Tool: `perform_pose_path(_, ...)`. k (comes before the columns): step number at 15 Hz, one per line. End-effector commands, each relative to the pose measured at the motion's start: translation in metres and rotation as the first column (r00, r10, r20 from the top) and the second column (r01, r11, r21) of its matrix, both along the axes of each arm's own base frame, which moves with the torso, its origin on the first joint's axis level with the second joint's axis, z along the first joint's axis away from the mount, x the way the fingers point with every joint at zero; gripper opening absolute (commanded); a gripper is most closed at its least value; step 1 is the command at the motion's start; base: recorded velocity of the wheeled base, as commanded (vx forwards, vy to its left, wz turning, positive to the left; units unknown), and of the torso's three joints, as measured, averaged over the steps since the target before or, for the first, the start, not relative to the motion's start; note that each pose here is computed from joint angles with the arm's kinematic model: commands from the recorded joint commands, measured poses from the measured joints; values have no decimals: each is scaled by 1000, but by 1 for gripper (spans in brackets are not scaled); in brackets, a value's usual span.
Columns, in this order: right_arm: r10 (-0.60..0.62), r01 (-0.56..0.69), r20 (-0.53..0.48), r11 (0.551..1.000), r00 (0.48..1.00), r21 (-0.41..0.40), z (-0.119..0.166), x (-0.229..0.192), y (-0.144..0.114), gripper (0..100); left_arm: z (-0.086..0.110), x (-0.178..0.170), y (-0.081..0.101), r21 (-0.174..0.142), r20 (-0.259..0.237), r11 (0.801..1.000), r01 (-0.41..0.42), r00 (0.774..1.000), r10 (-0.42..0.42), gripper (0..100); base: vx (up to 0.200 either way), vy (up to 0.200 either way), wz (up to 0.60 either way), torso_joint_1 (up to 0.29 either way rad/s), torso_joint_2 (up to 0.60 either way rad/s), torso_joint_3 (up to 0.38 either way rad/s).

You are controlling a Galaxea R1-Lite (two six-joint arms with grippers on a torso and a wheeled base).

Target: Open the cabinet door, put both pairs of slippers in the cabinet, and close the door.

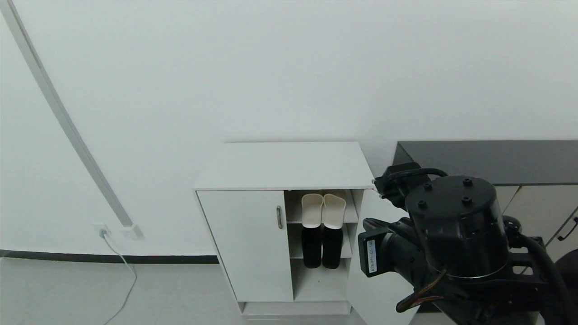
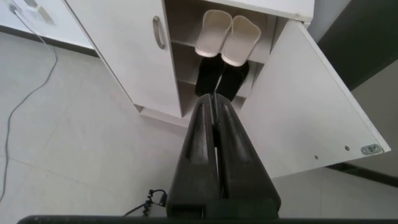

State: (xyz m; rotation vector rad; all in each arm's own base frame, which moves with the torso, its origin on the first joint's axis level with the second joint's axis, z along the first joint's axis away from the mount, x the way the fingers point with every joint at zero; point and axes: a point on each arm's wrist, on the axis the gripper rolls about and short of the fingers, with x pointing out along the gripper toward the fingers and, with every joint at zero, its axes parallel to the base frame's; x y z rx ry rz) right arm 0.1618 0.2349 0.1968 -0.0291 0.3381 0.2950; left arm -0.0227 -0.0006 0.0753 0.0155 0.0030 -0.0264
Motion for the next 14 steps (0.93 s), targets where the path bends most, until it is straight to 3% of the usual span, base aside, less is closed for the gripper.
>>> perform_pose_path(1, 0, 0, -2, 1000, 1000, -3, -1, 0, 0, 0, 0, 0, 0, 0, -1, 1000, 0, 1000, 0, 0, 0, 0, -600, 2, -22, -7)
perform_pose_path(3, -3, 3, -2, 1000, 1000, -3, -1, 1, 0, 0, 0, 0, 0, 0, 0, 1000, 0, 1000, 0, 0, 0, 0, -600, 0, 0, 5)
perform_pose_path(13, -213, 213, -2, 977, 977, -5, -21, 78, -25, 0, 0, 0, 0, 0, 0, 1000, 0, 1000, 0, 0, 0, 0, 0, 0, 0, 0)
perform_pose_path(14, -223, 223, -11, 975, 975, -4, -23, 86, -28, 0, 0, 0, 0, 0, 0, 1000, 0, 1000, 0, 0, -200, 0, 0, 2, 2, 2)
